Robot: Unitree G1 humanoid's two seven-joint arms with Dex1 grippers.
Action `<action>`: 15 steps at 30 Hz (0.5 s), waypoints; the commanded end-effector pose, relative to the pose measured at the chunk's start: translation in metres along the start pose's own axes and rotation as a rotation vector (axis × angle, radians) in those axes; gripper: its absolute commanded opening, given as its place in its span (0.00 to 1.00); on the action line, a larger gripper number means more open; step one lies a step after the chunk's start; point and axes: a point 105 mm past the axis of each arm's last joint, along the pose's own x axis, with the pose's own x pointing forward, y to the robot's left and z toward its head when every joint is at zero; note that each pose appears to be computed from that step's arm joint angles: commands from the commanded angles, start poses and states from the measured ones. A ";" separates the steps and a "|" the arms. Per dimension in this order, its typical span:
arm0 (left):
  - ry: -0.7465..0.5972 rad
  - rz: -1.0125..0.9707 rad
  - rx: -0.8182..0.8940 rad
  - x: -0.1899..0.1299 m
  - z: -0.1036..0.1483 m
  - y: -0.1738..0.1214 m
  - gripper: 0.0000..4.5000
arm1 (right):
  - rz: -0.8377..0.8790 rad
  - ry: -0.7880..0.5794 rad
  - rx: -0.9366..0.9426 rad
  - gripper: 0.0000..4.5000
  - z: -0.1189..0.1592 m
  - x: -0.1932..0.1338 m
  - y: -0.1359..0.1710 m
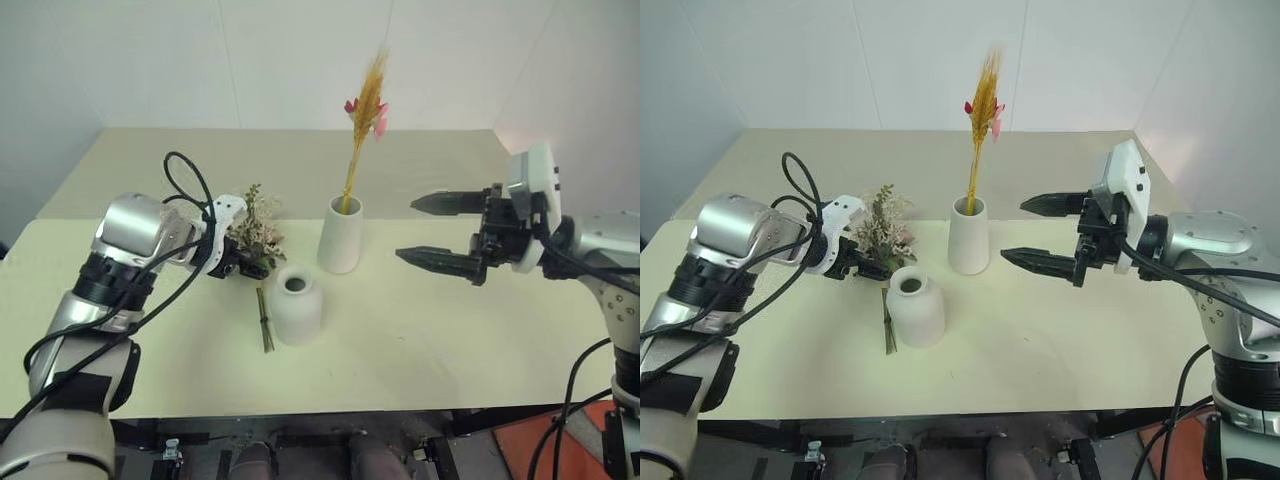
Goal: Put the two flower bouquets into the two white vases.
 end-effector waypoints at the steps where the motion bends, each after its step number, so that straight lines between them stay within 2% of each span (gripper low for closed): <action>1: 0.011 0.042 0.001 0.003 0.008 0.000 1.00 | 0.013 -0.022 -0.069 0.99 0.013 -0.002 0.004; 8: 0.064 0.027 -0.012 0.025 0.003 -0.010 1.00 | 0.018 -0.029 -0.093 0.99 0.018 -0.003 0.004; 11: 0.057 0.028 -0.008 0.029 0.005 -0.012 0.86 | 0.027 -0.012 -0.103 1.00 0.016 -0.002 0.006; 15: 0.032 0.051 -0.024 0.026 0.010 -0.006 0.57 | 0.039 0.004 -0.097 1.00 0.013 -0.005 0.007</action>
